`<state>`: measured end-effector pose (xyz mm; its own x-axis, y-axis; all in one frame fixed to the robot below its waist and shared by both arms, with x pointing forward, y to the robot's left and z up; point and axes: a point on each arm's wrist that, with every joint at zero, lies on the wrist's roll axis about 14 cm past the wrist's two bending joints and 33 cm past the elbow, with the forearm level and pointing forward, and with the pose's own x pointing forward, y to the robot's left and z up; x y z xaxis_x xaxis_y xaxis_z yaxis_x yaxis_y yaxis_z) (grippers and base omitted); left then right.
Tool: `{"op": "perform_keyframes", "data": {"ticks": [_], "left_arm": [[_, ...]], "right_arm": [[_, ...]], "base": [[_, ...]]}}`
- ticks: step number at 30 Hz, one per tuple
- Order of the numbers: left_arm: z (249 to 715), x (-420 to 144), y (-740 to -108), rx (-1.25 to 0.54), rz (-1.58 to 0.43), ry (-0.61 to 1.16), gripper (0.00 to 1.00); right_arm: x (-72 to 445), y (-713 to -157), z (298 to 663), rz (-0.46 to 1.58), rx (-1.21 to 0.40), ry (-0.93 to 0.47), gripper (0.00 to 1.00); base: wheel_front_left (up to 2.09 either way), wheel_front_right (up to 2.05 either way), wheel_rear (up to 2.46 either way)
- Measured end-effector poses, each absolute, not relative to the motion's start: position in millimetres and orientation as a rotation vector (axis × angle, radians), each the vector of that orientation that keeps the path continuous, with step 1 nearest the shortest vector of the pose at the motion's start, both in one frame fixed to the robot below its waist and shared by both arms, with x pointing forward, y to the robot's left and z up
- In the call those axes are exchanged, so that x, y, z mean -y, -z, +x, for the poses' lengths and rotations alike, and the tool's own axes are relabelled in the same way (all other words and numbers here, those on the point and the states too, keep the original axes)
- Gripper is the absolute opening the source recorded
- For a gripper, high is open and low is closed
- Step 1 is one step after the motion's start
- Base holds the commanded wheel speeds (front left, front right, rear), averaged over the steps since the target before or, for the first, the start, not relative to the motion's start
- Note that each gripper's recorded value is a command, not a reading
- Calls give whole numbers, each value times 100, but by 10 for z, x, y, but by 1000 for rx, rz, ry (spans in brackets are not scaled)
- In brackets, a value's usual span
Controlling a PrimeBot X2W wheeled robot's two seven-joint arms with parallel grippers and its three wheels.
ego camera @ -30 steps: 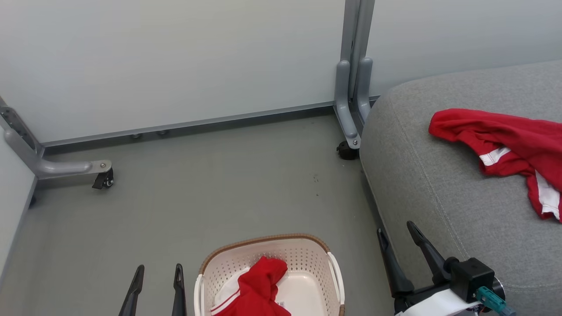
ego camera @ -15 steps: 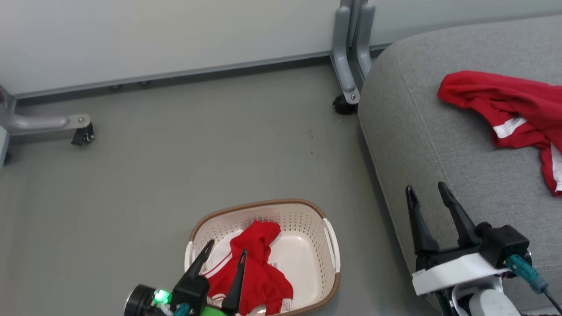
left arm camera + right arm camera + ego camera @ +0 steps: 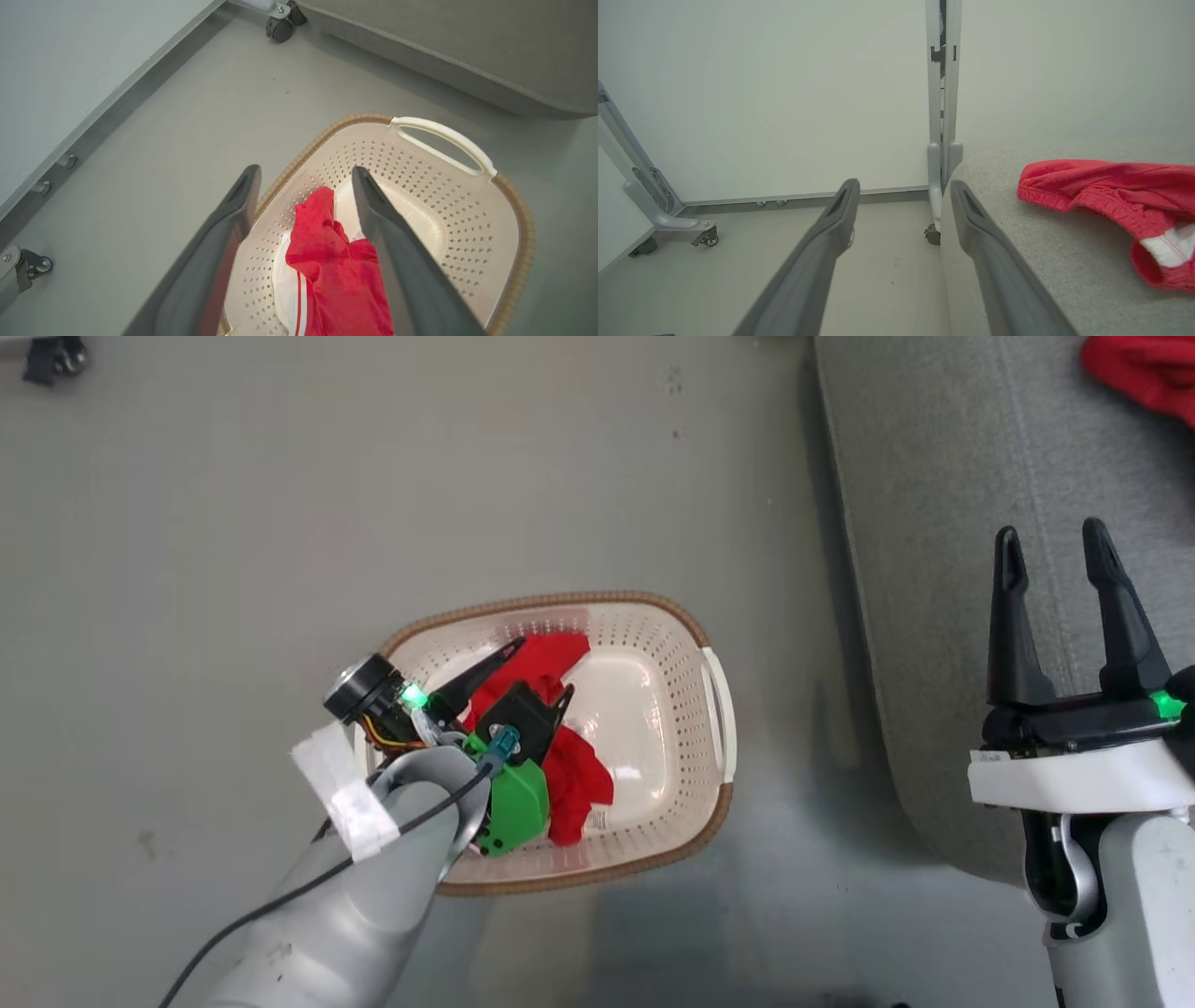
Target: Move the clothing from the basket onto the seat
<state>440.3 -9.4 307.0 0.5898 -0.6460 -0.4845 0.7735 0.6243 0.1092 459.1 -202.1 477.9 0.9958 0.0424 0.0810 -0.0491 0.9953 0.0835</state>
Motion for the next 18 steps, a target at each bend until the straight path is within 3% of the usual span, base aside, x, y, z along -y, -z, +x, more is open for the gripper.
{"op": "perform_keyframes", "data": {"ticks": [5,18], "left_arm": [[4383,-51,-2386,-629,448,912,100],[4463,-97,-1447,-786,620,1059,100]], "right_arm": [[1994,-4500,4818,86,48,-50,100],[1951,-3743,5001,58,-78,-65,100]], "base": [[0,0,0],[0,0,0]]}}
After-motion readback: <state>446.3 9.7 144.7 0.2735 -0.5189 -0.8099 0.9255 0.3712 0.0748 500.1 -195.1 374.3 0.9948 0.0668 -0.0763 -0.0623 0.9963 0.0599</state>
